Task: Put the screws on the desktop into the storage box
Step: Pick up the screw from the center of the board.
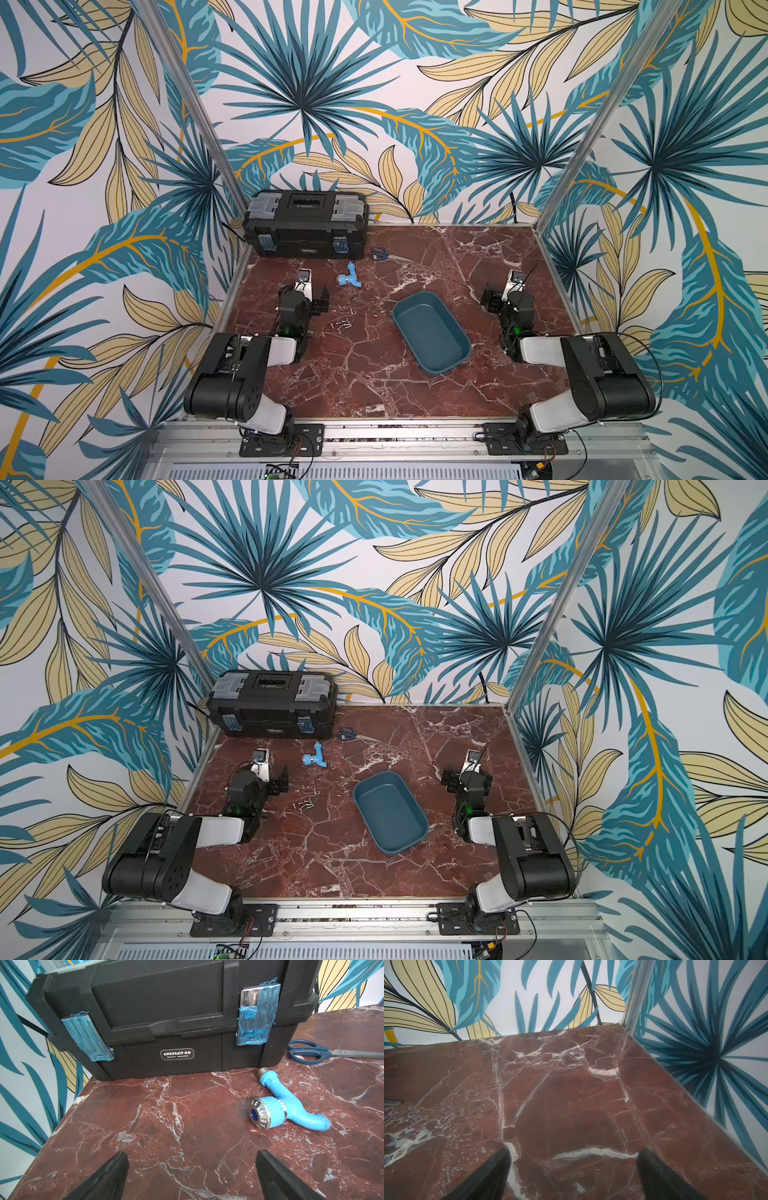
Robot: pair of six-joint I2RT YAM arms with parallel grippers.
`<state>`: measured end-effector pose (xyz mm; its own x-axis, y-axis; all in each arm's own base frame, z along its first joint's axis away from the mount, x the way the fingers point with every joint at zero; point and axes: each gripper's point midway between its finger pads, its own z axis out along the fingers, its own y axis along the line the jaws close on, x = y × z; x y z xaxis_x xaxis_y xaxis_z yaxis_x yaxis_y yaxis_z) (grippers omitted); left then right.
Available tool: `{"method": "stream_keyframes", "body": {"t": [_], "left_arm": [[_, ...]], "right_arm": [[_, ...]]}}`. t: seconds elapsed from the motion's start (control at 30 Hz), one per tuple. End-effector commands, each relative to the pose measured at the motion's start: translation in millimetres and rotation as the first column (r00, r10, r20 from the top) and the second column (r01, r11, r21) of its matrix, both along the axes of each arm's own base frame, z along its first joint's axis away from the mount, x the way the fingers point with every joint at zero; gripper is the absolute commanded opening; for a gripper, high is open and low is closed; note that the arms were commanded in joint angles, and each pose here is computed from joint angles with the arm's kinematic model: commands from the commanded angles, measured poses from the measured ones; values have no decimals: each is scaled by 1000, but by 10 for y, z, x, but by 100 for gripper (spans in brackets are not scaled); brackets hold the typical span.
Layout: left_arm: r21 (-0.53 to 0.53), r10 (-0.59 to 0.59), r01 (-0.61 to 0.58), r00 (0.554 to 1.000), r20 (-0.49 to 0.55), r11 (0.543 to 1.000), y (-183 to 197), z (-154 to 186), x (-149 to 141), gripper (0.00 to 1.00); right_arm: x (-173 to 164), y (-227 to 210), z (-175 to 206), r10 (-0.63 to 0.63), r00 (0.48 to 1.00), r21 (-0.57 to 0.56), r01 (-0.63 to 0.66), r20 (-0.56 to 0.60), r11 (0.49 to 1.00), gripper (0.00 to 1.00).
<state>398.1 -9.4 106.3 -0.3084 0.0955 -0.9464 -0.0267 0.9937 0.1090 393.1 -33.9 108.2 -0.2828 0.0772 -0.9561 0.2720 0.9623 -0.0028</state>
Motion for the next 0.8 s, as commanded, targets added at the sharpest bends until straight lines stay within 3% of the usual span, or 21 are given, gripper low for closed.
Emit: {"method": "stream_keyframes", "body": {"t": [0.0,0.63,0.77], "left_arm": [[-9,15,-14,1000,20,1000,34,77,59,100],[-6,13,-13,1000,19,1000,29,76,58,100],[52,125,-130,987,98,990,67,426,-74,100]], "right_arm": [[1,20,47,9,1000,0,-9,14,1000,99],[-1,19,41,9,1000,0,-9,12,1000,100],[6,16,37,7,1000,0,-7,7,1000,100]]}}
